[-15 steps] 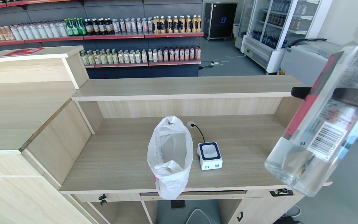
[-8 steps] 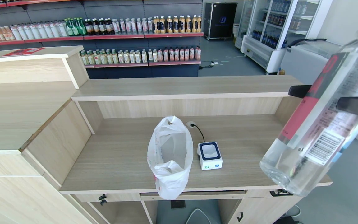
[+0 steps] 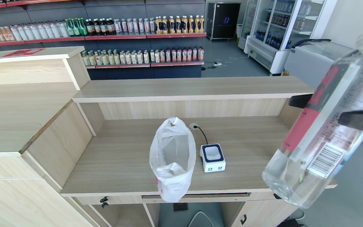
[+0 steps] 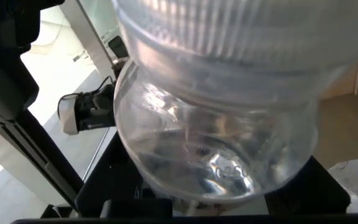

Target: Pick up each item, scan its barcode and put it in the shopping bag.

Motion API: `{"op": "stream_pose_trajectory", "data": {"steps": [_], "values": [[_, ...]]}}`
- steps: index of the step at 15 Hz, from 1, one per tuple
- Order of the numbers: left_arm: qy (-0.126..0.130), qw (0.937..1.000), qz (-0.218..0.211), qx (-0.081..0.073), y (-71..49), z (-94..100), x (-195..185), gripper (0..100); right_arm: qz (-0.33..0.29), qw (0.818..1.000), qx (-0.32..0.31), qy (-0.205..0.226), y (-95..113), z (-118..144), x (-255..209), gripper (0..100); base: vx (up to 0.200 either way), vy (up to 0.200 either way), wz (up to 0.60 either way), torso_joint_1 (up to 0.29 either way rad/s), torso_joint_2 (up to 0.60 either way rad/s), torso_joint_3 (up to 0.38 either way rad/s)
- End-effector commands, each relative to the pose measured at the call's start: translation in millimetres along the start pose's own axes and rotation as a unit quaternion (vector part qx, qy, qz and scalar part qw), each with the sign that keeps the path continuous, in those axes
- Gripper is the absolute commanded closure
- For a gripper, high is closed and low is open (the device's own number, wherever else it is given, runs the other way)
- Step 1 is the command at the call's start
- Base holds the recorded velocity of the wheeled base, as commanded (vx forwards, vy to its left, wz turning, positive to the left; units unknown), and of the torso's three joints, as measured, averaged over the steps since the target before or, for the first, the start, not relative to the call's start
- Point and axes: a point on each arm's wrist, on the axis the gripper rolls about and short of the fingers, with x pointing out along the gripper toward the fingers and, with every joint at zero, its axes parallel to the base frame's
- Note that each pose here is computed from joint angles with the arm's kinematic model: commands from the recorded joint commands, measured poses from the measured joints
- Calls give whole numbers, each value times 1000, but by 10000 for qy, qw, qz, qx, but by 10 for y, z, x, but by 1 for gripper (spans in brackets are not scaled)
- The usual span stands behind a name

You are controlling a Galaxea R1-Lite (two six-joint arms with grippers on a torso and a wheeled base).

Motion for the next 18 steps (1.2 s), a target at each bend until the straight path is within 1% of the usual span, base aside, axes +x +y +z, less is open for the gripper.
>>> {"op": "stream_pose_trajectory", "data": {"steps": [1, 3, 11, 13, 15, 17, 18], "values": [[-3, 10000, 1, 4, 0, 0, 0, 0, 88, 9999, -6, 55, 86, -27, -14, 100, 0, 0, 0, 0, 0, 0], [-3, 10000, 1, -3, 0, 0, 0, 0, 105, 9999, 9, 70, 112, -43, -20, 100, 0, 0, 0, 0, 0, 0], [-3, 10000, 1, -3, 0, 0, 0, 0, 54, 10000, 42, 72, 102, -75, -38, 100, 0, 0, 0, 0, 0, 0], [-3, 10000, 1, 4, 0, 0, 0, 0, -53, 10000, 65, 54, 83, -91, -67, 100, 0, 0, 0, 0, 0, 0], [-3, 10000, 1, -3, 0, 0, 0, 0, -466, 9989, 42, 33, 23, -157, -221, 100, 0, 0, 0, 0, 0, 0], [-3, 10000, 1, 4, 0, 0, 0, 0, -1362, 9906, -70, 46, -129, -346, -582, 100, 0, 0, 0, 0, 0, 0], [-3, 10000, 1, -3, 0, 0, 0, 0, -1756, 9844, -40, 74, -151, -415, -729, 100, 0, 0, 0, 0, 0, 0]]}}
